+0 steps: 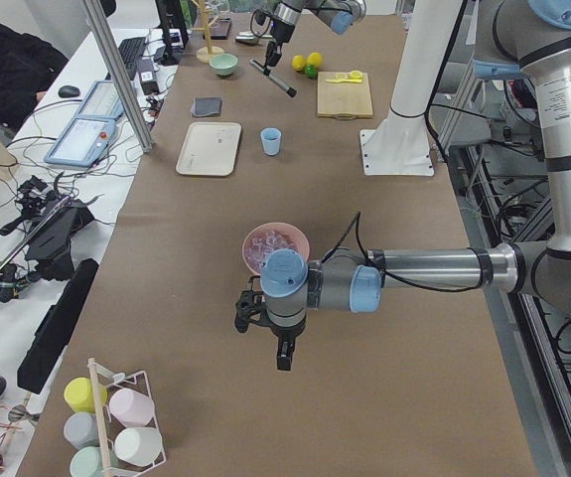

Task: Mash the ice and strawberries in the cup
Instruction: 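Lift the muddler out of the cup with the right gripper, then carry the muddler back to its spot and lay it down, opening the right gripper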

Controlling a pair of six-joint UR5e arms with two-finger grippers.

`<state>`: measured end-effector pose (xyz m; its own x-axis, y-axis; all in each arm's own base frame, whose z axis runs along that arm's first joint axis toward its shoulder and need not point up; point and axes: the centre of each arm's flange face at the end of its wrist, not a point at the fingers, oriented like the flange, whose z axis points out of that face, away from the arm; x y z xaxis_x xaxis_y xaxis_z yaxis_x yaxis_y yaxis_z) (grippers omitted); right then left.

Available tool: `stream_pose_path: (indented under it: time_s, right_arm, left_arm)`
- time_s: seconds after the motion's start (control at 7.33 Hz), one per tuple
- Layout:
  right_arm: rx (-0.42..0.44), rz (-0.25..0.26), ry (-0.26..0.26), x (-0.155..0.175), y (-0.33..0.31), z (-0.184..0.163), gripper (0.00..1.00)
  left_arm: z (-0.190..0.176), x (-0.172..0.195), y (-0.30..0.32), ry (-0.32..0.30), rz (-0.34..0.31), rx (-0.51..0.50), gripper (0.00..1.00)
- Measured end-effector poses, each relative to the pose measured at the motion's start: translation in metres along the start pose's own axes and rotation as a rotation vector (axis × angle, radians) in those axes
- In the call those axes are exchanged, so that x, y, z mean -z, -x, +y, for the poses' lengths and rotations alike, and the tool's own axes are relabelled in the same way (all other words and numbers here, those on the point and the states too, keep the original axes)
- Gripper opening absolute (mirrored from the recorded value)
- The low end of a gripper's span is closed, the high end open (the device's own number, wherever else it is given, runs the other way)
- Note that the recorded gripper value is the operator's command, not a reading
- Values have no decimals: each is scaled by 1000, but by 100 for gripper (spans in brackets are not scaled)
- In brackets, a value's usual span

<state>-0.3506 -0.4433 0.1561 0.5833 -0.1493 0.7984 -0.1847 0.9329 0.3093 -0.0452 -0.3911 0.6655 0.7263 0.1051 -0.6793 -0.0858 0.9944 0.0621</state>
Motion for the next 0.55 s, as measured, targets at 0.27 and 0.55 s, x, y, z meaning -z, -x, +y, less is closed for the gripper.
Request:
stream_pose_path:
  time_s: [0.27,0.55]
  right_arm:
    - [-125,103,232,-17,-59,-8,0]
    - [-151,130,396,-53,-125,-28,0]
  left_arm:
    - [-1,2,-1,-11,-2,-11,99]
    - [-2,4,-2,-20,-8,-18,99]
